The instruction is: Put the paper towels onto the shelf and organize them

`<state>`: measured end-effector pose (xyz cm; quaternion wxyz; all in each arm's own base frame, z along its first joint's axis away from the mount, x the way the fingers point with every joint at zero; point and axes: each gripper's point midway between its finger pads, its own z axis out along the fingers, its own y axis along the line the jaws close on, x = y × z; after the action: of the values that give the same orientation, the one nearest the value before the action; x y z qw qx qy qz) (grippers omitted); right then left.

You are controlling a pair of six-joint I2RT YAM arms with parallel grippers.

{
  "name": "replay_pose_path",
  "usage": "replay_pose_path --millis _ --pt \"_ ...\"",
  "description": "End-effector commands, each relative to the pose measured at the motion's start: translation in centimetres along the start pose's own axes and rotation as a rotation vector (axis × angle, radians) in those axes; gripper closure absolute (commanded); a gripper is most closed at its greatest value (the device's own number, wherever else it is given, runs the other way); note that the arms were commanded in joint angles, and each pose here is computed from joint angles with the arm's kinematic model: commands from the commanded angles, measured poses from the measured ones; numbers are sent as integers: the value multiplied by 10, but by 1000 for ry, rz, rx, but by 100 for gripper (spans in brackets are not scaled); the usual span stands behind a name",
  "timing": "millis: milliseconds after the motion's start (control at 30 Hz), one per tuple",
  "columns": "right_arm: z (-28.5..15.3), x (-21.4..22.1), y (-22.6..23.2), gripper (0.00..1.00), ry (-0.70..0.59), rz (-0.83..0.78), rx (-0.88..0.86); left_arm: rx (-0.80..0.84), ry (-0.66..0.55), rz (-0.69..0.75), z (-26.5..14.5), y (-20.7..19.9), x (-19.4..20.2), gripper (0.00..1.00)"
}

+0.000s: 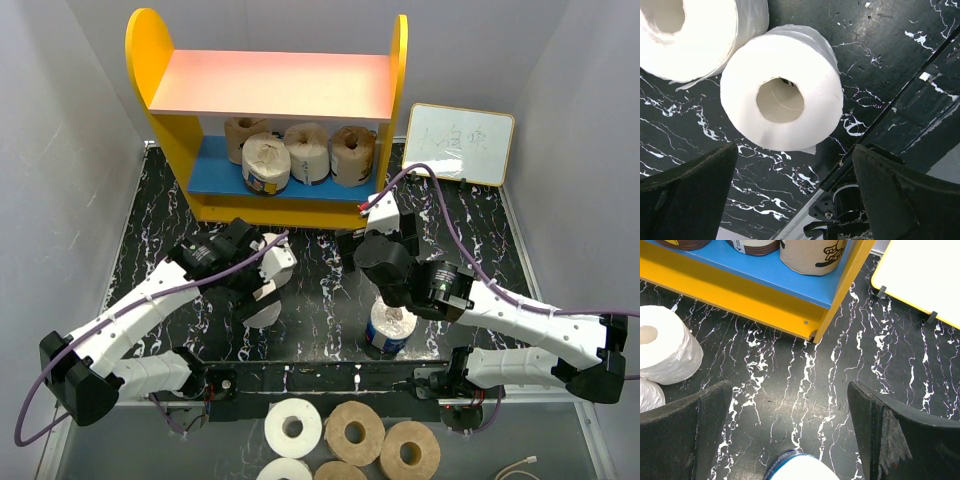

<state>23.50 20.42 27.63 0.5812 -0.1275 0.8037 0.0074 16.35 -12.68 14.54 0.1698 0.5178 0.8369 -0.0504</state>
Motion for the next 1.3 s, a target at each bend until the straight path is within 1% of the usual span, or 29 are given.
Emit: replay_pose_path --millis 0,133,267,467,767,900,1000,1133,1267 --pt "2 -16 1 2 -41 70 10 -10 -21 25 1 -5 -9 4" --pt "2 -19 -3 2 -41 67 31 48 -17 79 0 -22 -12 5" --pt "2 -21 -9 2 -47 70 48 57 8 125 1 -29 -12 7" --pt "4 -23 -15 2 -50 71 71 -80 62 177 17 -13 -9 7" --pt "11 -21 -12 2 -35 56 80 -195 113 198 34 -5 -1 9" --pt "13 -21 -12 2 -32 48 84 -220 117 200 35 -3 -2 10" --pt "14 -20 -12 6 -28 44 83 -212 113 196 33 -4 -5 11" --pt "15 -19 -12 11 -25 45 82 -205 123 209 35 -7 -6 15" --pt "17 -18 -13 12 -22 41 84 -189 132 214 37 -11 -8 22"
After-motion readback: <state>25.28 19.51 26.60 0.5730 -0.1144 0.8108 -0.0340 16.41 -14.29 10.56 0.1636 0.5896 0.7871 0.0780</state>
